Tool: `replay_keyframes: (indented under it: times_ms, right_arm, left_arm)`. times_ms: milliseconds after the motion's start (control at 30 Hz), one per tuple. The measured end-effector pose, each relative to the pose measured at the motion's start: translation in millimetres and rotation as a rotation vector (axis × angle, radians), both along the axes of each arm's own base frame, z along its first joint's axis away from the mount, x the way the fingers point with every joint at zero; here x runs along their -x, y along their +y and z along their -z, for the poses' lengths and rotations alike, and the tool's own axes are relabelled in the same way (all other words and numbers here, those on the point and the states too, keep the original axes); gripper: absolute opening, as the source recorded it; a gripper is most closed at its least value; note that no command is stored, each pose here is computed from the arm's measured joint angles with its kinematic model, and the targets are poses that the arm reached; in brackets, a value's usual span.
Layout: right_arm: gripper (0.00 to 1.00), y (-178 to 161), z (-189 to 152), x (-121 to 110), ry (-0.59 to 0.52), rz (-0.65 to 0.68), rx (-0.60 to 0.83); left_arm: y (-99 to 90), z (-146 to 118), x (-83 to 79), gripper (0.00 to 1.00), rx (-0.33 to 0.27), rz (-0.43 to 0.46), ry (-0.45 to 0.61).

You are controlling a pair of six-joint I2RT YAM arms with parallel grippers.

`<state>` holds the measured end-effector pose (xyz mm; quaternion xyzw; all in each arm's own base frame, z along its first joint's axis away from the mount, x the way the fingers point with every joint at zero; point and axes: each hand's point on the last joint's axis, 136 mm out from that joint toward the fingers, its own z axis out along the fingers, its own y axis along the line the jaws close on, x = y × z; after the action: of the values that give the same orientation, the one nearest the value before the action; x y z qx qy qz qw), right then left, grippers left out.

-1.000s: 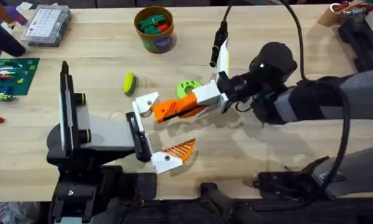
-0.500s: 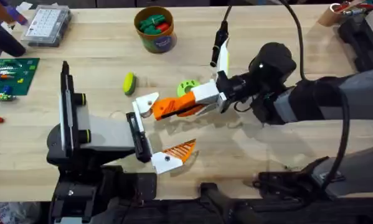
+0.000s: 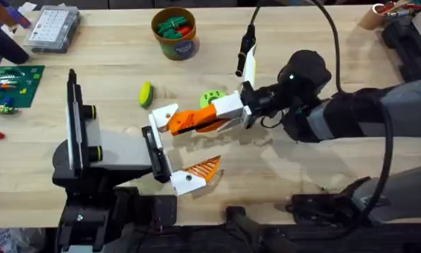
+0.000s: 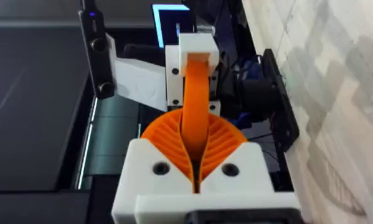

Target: Pick up the gripper from the table and insert it into the empty holder that is missing its gripper. Then pick up a screw, insert it into the mounting hole, and use the screwdriver to tighten it. Finally, clean up the table by picking up the vegetable and placing it into the bucket.

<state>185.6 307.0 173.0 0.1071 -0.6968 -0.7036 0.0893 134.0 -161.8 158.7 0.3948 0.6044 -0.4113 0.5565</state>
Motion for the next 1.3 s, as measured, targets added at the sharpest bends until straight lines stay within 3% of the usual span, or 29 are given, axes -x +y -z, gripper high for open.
replay_keyframes:
  times_ms: [1300]
  right_arm:
    - [0.018, 24, 5, -17, -0.044, -0.019, -0.015]
  left_arm:
    - [1.5, 0, -3.3, 0.986, 0.002, -0.021, 0.008]
